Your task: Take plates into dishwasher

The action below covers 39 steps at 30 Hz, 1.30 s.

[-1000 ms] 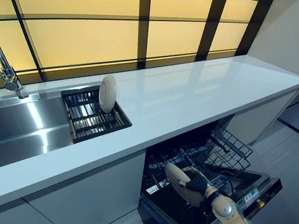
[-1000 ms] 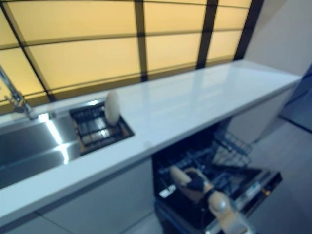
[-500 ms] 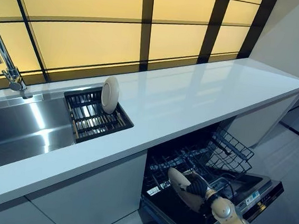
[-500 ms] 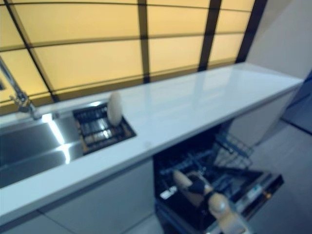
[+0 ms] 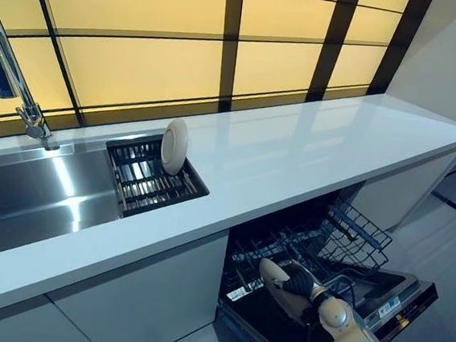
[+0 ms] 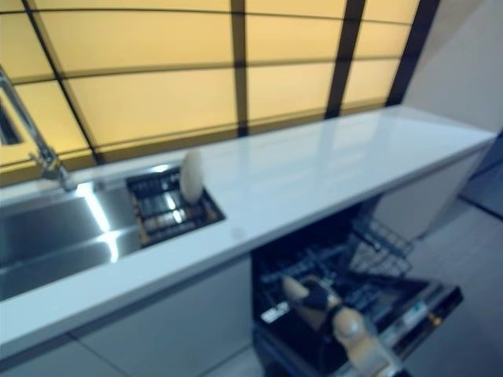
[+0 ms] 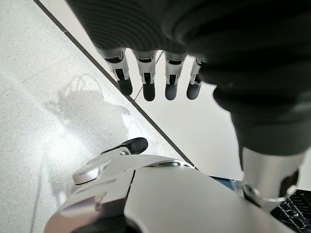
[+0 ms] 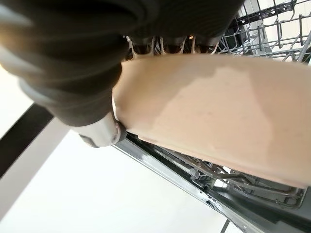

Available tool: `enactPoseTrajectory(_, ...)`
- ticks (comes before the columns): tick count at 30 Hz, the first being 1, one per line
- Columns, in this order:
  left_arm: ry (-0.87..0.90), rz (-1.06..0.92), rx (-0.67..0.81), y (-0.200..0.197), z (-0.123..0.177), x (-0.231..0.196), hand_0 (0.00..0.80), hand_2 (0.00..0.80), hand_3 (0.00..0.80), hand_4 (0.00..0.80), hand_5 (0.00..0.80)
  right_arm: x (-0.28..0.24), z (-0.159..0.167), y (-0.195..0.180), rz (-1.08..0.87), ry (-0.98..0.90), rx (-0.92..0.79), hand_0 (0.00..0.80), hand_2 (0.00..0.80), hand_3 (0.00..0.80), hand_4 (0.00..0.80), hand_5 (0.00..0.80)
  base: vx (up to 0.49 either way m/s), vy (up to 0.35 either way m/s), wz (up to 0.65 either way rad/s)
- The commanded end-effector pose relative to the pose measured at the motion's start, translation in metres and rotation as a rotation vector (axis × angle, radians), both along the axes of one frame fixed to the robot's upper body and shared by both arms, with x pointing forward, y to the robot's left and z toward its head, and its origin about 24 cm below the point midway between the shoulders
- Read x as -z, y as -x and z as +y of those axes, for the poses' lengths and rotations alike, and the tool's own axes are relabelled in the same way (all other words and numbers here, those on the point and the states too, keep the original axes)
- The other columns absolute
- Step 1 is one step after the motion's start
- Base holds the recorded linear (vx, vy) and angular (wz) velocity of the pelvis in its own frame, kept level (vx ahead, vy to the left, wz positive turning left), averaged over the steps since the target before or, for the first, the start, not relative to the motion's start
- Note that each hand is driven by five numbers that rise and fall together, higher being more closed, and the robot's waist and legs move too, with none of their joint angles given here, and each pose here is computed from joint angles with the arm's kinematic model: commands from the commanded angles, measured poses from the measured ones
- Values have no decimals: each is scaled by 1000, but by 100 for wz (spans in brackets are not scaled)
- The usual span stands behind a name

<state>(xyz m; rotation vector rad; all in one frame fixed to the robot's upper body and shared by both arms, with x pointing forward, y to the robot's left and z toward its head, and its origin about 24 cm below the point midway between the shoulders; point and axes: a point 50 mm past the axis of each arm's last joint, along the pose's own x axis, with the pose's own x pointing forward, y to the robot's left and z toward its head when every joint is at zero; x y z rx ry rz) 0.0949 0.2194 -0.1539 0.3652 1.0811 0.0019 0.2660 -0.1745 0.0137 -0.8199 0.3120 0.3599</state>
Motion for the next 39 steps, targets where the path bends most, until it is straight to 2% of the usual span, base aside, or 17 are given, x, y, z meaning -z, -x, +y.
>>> enactPoseTrajectory(1,-23,20,164,-7,-8,1,0,0,0,0,0,-8,19,-10,-39,-13,-48,800,800,800,800,800,0,0,0)
enactPoseTrajectory(21,-17,24,216,-11,-14,1,0,0,0,0,0,13,17,-14,63,41,20,800,800,800,800,800,5,4,3)
enactPoseTrajectory(39,-14,26,221,-10,-17,2,0,0,0,0,0,14,16,-16,44,54,44,800,800,800,800,800,0,1,1)
